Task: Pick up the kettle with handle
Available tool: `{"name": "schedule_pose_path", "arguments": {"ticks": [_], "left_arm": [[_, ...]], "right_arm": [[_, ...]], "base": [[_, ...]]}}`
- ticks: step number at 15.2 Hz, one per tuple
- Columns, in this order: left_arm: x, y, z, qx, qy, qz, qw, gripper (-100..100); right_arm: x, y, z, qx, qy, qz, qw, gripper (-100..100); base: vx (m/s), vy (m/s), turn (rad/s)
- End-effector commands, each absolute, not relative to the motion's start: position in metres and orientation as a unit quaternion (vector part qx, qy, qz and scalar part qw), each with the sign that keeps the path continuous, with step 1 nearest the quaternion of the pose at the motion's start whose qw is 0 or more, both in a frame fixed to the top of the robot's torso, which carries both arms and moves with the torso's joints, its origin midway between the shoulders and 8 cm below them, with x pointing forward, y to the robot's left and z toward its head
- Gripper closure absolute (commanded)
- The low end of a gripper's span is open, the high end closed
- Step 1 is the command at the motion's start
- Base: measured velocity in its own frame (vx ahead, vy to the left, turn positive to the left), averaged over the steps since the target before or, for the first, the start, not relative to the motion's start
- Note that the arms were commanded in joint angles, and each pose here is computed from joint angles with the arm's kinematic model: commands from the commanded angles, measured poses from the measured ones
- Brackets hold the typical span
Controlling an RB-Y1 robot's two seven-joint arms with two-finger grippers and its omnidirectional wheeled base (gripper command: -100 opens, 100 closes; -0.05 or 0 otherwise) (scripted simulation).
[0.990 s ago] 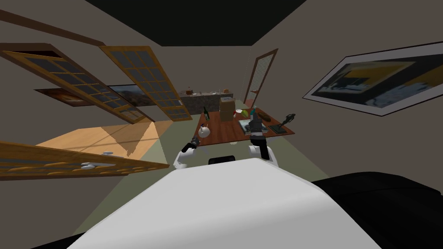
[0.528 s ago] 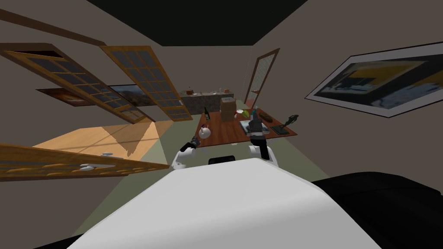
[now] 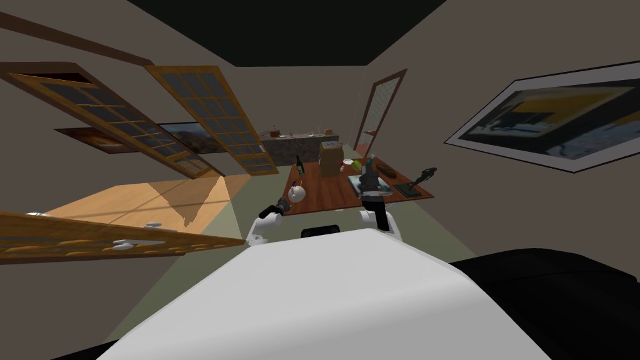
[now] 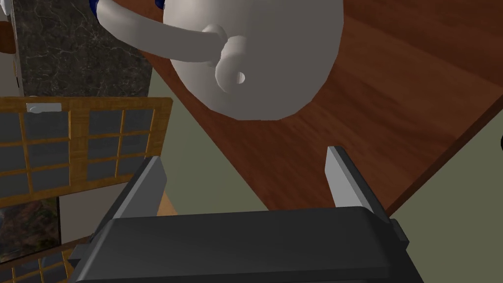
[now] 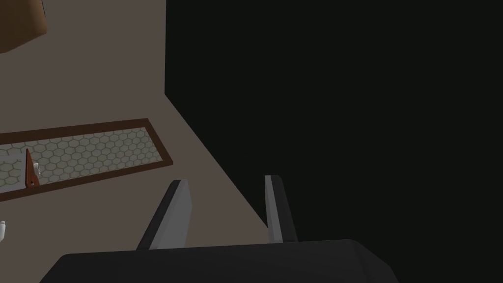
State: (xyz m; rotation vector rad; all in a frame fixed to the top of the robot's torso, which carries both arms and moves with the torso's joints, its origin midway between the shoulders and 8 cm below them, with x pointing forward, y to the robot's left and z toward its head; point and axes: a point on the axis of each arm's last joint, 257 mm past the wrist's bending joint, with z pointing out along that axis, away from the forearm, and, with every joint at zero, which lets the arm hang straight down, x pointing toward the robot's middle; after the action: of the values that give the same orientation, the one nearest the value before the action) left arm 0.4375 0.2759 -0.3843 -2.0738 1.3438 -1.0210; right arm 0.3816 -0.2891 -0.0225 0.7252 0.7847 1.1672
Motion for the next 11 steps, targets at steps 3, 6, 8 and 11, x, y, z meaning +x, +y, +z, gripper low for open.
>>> {"name": "schedule_pose_path", "arguments": {"ticks": [3, 6, 8, 11], "left_arm": [[0.43, 0.264, -0.382, -0.771, 0.477, -0.372, 0.202, -100], [0.425, 0.254, -0.379, -0.78, 0.468, -0.373, 0.182, -100], [0.423, 0.247, -0.378, -0.785, 0.463, -0.374, 0.17, -100], [0.42, 0.229, -0.376, -0.794, 0.449, -0.382, 0.146, -100]], "right_arm": [[0.382, -0.289, -0.023, 0.326, 0.353, 0.525, 0.703, 0], [0.382, -0.289, -0.023, 0.326, 0.353, 0.525, 0.703, 0], [0.382, -0.289, -0.023, 0.326, 0.353, 0.525, 0.703, 0], [0.382, -0.289, -0.023, 0.326, 0.353, 0.525, 0.703, 0]], "base": [[0.038, 0.014, 0.009], [0.039, 0.006, 0.006], [0.026, -0.004, 0.001], [0.015, -0.01, -0.001]]}}
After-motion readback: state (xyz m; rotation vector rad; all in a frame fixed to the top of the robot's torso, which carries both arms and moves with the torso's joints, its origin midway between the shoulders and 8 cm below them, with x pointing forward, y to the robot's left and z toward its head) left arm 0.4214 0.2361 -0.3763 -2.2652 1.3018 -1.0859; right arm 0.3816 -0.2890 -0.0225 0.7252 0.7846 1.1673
